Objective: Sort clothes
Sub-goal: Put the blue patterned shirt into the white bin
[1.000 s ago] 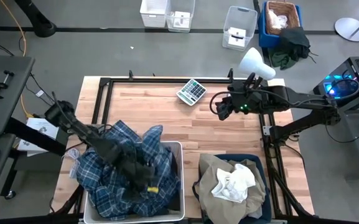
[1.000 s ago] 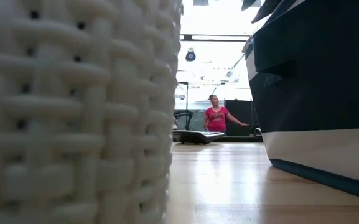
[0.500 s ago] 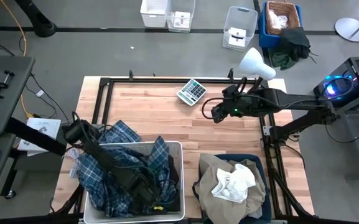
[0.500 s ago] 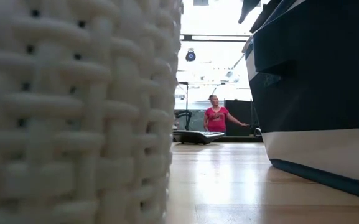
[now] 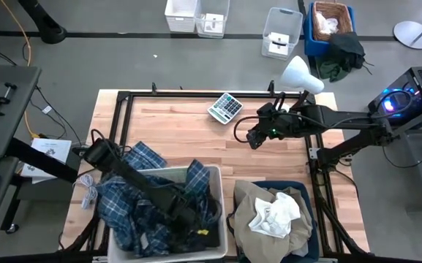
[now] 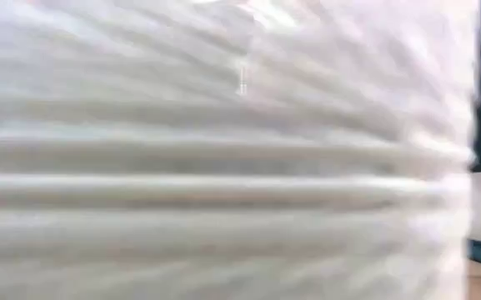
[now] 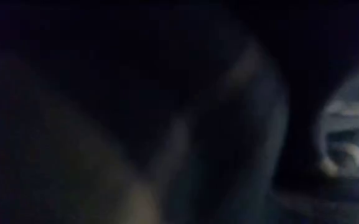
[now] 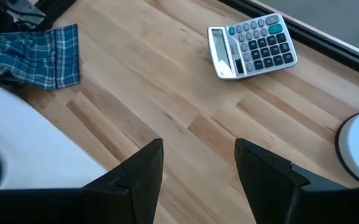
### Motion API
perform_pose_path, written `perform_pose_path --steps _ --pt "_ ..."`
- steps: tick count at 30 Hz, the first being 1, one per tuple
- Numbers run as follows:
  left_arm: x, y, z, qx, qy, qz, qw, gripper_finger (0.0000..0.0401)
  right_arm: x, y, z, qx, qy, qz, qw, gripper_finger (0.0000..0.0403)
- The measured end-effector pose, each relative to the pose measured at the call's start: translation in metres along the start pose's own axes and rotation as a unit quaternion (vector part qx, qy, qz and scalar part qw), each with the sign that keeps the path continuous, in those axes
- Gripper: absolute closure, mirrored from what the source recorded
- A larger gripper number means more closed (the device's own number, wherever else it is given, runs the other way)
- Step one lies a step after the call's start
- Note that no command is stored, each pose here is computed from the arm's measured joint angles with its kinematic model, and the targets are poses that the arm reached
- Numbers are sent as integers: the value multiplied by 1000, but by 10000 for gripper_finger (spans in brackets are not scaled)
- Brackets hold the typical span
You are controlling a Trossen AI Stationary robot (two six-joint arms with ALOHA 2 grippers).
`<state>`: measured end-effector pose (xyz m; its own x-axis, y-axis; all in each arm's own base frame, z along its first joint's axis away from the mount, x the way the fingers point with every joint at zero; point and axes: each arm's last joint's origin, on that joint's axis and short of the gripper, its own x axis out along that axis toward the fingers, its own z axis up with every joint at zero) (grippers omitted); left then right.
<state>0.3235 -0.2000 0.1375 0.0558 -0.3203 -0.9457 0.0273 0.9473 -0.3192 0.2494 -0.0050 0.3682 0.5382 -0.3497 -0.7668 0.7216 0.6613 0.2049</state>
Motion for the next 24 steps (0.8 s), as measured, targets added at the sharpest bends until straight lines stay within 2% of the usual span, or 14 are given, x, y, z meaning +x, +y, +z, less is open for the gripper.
perform_pose_path --steps 7,13,18,24 --pt "-27 13 26 -32 -10 8 999 323 0 0 0 -14 0 0 1000 208" --pt "-70 18 46 -44 -18 8 999 251 0 0 0 -18 0 0 1000 208" --pt "-109 14 40 -29 19 14 999 217 0 0 0 -28 0 0 1000 208" --pt "-150 9 20 -38 15 22 999 209 0 0 0 -28 0 0 1000 208"
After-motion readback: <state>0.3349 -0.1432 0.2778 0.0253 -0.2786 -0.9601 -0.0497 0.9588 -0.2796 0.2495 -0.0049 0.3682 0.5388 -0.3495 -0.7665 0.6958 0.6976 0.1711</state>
